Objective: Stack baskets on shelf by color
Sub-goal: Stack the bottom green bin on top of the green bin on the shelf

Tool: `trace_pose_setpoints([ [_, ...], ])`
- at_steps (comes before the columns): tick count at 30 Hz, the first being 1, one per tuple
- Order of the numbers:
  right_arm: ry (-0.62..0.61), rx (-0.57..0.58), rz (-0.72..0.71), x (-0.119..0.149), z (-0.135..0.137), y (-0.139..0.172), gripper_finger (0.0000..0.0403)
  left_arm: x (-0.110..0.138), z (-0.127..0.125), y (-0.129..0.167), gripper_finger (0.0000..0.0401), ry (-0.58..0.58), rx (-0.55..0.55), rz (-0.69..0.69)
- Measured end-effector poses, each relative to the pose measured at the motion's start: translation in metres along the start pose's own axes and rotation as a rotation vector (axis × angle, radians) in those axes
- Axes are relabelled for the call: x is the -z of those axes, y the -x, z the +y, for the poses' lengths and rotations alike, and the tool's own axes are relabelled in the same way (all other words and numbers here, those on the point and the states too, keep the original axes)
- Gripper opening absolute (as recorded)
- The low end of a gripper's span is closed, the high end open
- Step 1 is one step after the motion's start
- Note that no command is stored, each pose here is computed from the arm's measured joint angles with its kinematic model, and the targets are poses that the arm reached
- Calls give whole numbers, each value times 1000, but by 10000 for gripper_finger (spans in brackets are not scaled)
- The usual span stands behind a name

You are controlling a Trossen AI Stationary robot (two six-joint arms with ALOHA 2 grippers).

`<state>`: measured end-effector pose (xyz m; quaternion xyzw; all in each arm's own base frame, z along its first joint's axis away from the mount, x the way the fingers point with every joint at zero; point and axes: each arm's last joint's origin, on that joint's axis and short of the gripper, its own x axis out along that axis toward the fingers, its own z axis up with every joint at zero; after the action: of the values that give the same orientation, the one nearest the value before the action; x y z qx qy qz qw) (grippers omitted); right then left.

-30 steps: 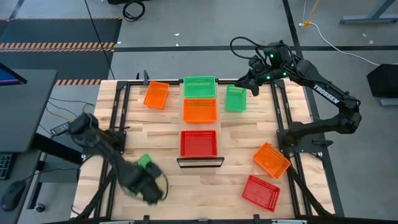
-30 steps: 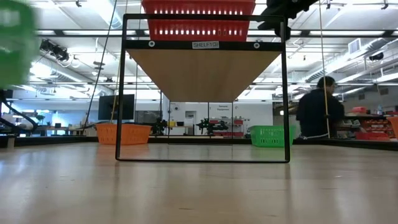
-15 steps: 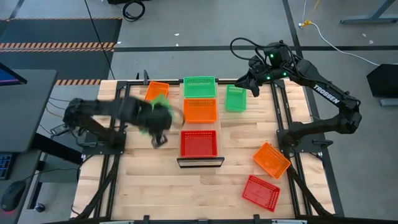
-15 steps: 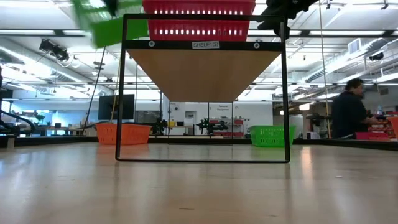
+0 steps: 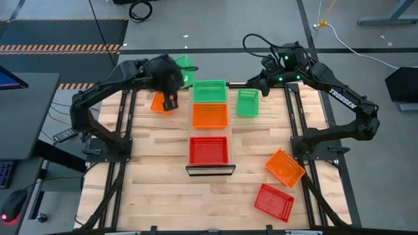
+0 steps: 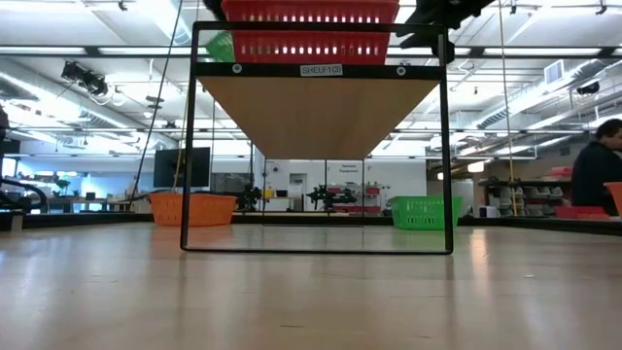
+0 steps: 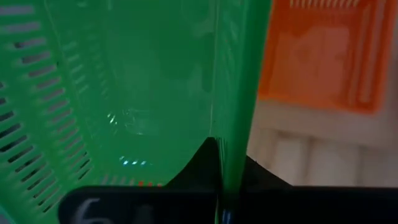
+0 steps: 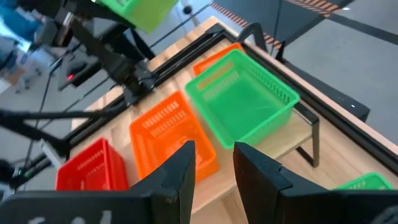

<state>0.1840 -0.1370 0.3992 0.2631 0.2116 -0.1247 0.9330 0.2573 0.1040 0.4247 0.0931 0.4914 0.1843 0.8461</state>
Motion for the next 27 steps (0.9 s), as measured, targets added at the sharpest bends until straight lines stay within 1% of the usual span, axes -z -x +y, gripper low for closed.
trace_pose_setpoints([
  [5, -50, 24, -16, -1, -1, 0, 115, -17, 17, -25, 2, -61, 21, -120],
  [10, -84, 27, -17, -1, -1, 0, 115, -31, 19, -54, 3, -64, 43, -147],
  [17, -106, 36, -20, -1, -1, 0, 115, -50, 18, -67, 3, -15, 111, -196],
  [21, -105, 50, -24, -1, -1, 0, 115, -59, 14, -74, 3, -18, 133, -203],
  [23, -105, 50, -24, -1, -1, 0, 115, -61, 12, -80, 4, 4, 160, -195],
  [24, -105, 50, -24, -1, -1, 0, 115, -61, 10, -84, 4, 18, 176, -183],
  [27, -104, 51, -24, -1, -1, 0, 115, -61, 4, -94, 4, 13, 206, -141],
])
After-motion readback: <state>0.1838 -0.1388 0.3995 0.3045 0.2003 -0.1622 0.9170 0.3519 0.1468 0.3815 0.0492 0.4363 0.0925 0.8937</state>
